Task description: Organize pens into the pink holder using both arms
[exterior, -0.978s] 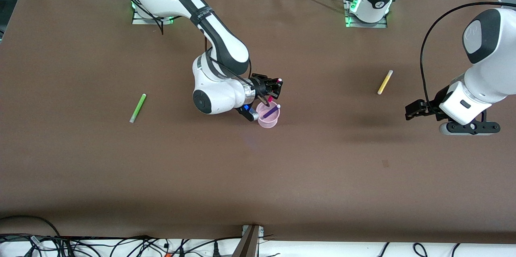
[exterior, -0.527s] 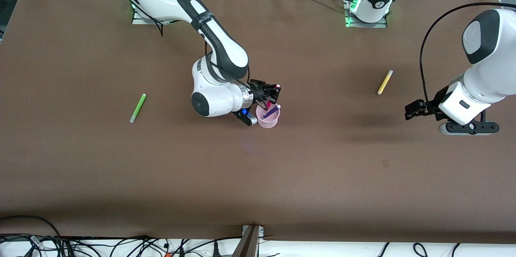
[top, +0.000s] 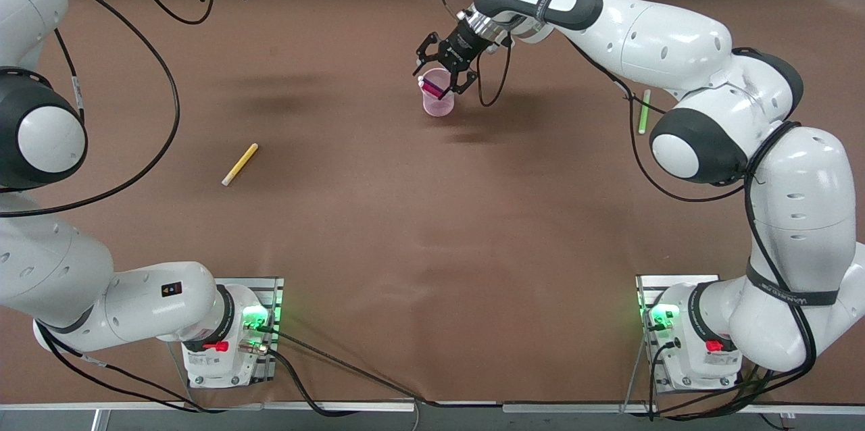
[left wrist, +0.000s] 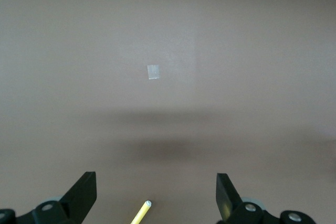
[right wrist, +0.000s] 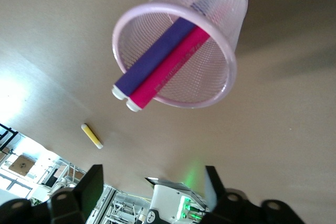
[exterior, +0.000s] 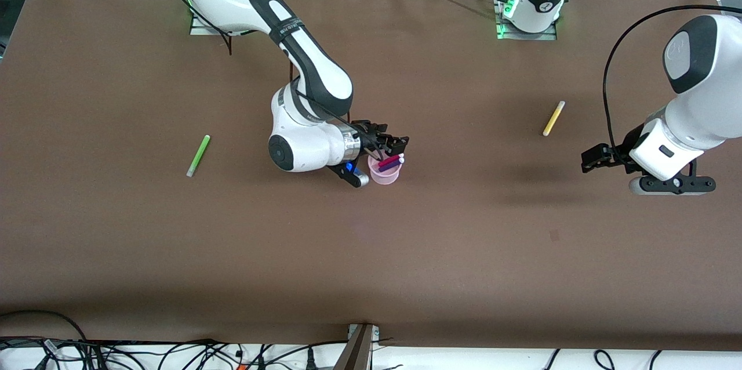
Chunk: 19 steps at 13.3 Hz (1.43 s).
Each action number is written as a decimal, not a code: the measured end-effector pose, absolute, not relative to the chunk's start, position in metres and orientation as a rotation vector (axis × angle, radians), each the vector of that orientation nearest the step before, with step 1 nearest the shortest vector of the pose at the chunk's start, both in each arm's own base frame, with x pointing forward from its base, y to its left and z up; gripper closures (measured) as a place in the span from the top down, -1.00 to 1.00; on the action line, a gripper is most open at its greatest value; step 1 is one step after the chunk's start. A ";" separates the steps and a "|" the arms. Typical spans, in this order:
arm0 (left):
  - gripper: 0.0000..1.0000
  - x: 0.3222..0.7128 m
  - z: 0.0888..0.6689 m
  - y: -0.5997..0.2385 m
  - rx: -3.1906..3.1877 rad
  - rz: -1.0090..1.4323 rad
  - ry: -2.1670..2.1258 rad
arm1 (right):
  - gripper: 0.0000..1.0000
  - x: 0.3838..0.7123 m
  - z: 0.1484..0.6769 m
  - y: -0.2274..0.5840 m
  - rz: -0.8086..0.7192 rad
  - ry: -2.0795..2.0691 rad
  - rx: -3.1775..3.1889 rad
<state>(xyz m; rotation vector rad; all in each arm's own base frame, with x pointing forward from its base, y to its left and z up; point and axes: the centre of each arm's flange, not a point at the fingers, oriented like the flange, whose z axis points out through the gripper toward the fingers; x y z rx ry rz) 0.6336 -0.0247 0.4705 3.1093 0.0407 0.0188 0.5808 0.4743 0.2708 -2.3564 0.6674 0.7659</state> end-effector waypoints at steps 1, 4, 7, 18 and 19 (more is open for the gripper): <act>1.00 0.634 0.470 -0.025 3.109 0.019 0.041 | 0.99 0.591 0.274 0.463 0.751 0.681 -2.347; 1.00 0.634 0.470 -0.025 3.109 0.018 0.041 | 1.00 0.632 0.276 0.395 0.737 0.603 -2.326; 1.00 0.634 0.470 -0.025 3.109 0.017 0.041 | 1.00 0.657 0.309 0.340 0.604 0.416 -2.497; 1.00 0.635 0.470 -0.025 3.108 0.032 0.041 | 1.00 0.646 0.515 0.190 0.179 -0.161 -3.016; 1.00 0.635 0.470 -0.025 3.108 0.032 0.041 | 1.00 0.637 0.532 0.176 0.155 -0.213 -3.028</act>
